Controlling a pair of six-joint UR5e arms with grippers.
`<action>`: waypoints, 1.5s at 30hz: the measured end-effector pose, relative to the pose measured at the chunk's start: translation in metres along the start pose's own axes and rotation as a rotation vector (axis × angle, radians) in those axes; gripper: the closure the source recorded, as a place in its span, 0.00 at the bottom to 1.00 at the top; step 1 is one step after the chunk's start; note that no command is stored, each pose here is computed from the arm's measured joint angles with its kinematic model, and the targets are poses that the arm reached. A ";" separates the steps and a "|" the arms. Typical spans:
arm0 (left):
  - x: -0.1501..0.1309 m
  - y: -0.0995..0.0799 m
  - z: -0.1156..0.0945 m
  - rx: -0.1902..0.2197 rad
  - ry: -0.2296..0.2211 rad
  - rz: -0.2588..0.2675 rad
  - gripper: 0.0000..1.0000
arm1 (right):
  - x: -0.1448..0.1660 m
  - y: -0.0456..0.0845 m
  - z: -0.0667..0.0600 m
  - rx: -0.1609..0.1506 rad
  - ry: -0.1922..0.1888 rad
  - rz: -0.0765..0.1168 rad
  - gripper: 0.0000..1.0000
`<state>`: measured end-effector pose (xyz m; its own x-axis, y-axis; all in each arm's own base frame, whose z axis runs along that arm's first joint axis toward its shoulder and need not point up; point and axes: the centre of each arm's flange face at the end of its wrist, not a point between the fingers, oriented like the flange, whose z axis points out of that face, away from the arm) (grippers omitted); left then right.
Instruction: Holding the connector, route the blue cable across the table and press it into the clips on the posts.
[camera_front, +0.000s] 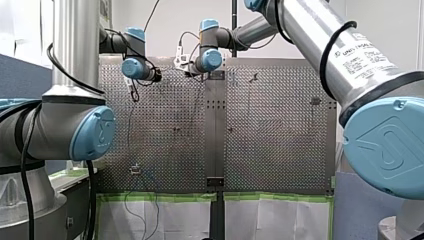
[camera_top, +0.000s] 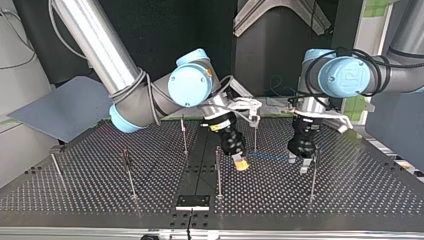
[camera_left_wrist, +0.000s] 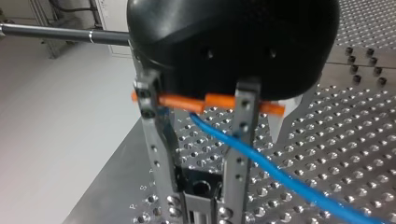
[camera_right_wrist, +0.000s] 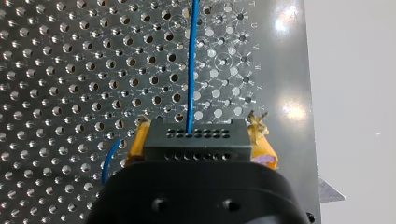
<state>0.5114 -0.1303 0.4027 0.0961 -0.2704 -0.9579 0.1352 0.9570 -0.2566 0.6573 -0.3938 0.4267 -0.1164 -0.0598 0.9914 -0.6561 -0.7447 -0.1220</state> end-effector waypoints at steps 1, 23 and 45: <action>0.000 0.000 0.001 0.001 -0.003 -0.003 0.00 | 0.000 0.000 0.000 0.000 0.000 0.000 1.00; 0.000 0.005 0.004 -0.045 -0.020 -0.029 1.00 | 0.000 0.000 0.000 0.000 -0.004 0.003 1.00; 0.055 0.013 -0.031 -0.105 0.080 -0.004 1.00 | -0.036 -0.005 -0.007 -0.001 -0.073 0.017 1.00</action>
<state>0.4882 -0.1293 0.3429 0.0164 -0.2691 -0.9630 0.0311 0.9628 -0.2686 0.6599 -0.3835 0.3916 -0.0731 -0.1207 0.9900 -0.6556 -0.7422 -0.1389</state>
